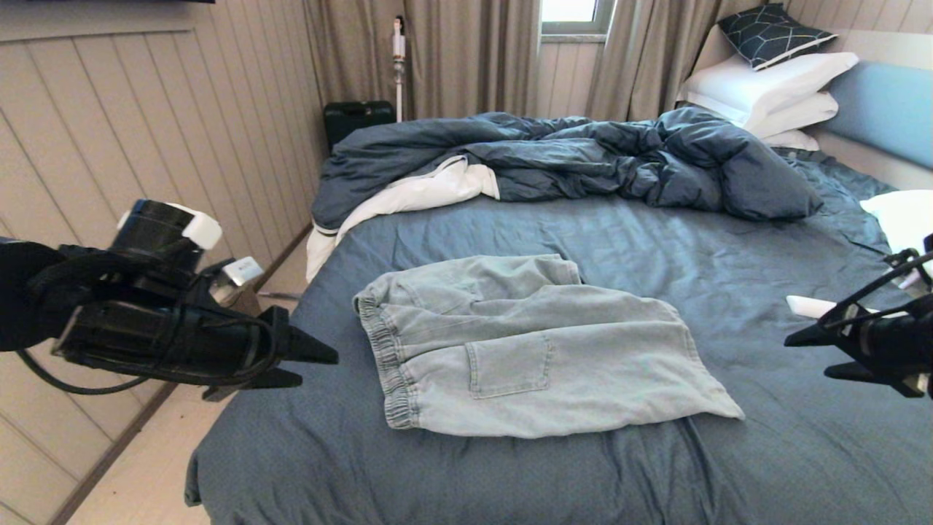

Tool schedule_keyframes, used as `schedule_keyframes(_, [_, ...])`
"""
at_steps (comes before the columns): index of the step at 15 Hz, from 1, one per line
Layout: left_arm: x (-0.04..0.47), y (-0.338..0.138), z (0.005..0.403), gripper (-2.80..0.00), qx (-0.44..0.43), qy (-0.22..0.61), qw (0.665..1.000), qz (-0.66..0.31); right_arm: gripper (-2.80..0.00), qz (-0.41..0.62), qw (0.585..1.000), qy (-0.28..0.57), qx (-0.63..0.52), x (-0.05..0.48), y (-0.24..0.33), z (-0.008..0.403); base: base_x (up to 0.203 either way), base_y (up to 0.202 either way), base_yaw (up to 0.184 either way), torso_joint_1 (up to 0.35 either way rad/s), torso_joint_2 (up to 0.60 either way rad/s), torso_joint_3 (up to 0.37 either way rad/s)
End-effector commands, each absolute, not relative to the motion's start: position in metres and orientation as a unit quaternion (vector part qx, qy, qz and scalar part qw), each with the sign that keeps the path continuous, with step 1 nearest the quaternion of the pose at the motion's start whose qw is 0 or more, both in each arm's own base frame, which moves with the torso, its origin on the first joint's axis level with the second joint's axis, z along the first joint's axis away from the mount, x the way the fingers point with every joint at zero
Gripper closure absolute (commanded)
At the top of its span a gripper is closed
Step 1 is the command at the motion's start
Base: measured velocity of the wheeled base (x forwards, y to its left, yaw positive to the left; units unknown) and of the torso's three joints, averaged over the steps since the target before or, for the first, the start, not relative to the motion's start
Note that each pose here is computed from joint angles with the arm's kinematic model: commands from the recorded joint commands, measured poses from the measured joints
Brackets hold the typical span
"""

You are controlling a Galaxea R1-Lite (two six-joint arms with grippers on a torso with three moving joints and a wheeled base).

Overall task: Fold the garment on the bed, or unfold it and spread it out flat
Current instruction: Fold the blue shorts

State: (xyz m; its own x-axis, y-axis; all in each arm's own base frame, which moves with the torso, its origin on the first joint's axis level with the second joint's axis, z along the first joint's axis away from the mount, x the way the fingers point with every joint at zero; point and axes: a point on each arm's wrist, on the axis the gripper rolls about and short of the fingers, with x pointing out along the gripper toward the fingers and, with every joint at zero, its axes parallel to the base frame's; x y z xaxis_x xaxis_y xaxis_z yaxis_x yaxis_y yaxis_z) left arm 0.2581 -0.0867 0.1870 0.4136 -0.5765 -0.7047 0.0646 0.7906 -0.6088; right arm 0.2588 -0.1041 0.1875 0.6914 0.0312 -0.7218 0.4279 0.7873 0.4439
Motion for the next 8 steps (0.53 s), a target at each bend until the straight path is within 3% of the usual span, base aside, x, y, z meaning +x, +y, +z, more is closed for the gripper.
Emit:
schedule_keyframes(1, [0.276, -0.115, 0.154, -2.80, -0.242, 0.560, 0.768, -0.195, -2.80, -0.117, 0.860, 0.387, 0.312, 0.266, -0.108, 0.179, 0.000, 0.000, 0.000, 0.000, 0.00, 0.000])
schedule_keyframes(8, [0.322, -0.164, 0.118, -2.80, -0.256, 0.596, 0.750, -0.127, -2.80, -0.114, 0.868, 0.366, 0.317, 0.270, -0.112, 0.173, 0.000, 0.000, 0.000, 0.000, 0.00, 0.000])
